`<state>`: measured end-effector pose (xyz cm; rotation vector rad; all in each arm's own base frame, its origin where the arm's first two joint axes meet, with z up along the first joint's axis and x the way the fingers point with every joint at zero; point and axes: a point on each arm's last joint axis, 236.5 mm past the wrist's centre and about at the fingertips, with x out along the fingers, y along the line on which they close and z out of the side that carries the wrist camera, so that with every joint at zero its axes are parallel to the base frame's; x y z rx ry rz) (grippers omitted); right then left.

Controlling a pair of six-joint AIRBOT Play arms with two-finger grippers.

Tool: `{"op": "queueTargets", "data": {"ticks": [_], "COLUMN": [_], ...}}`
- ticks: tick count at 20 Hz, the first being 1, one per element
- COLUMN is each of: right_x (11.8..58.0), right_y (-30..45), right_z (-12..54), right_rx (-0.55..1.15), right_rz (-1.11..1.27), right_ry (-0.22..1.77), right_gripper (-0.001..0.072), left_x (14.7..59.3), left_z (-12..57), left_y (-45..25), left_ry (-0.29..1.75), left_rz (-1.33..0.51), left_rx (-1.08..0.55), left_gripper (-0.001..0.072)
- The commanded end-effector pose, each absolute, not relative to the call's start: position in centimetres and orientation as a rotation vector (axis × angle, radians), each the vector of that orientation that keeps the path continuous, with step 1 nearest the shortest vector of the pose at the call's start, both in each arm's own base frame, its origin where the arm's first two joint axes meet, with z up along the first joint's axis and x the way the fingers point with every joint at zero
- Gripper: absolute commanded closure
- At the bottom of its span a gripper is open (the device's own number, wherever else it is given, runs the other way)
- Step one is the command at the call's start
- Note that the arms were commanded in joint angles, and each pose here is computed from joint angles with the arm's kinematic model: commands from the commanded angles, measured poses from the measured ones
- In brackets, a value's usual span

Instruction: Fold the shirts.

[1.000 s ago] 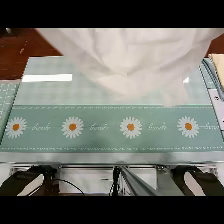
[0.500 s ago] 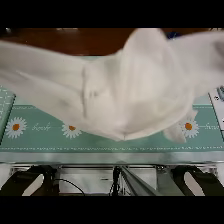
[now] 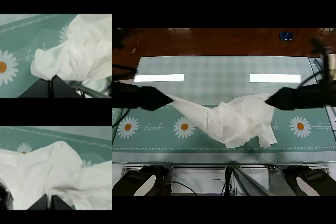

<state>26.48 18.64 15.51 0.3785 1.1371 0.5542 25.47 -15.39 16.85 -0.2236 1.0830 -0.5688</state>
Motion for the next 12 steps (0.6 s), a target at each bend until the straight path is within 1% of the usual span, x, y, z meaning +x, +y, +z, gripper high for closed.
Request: {"op": "queueTargets", "data": {"ticks": [1, 4, 6, 9, 12], "right_x": [33.4, 39.5, 41.8, 43.3, 43.3], "right_y": [21.1, 21.3, 21.3, 21.2, 21.2], "right_z": [9.0, 6.5, 4.8, 2.9, 1.2], "right_rx": [0.273, 0.309, 0.322, 0.327, 0.322], "right_rz": [0.514, 0.439, 0.402, 0.373, 0.364], "right_ry": [1.015, 0.898, 0.866, 0.86, 0.896], "right_gripper": [0.0693, 0.0693, 0.0693, 0.0692, 0.0692], "left_x": [32.4, 38.0, 40.8, 42.4, 42.3], "left_z": [11.3, 8.7, 6.3, 2.5, -1.2], "left_y": [-14.6, -13.2, -12.9, -12.9, -13.6], "left_ry": [0.949, 0.874, 0.862, 0.913, 1.006], "left_rz": [-0.46, -0.365, -0.324, -0.294, -0.29], "left_rx": [-0.245, -0.214, -0.228, -0.255, -0.298], "left_gripper": [0.069, 0.0689, 0.0689, 0.0687, 0.0685]}}
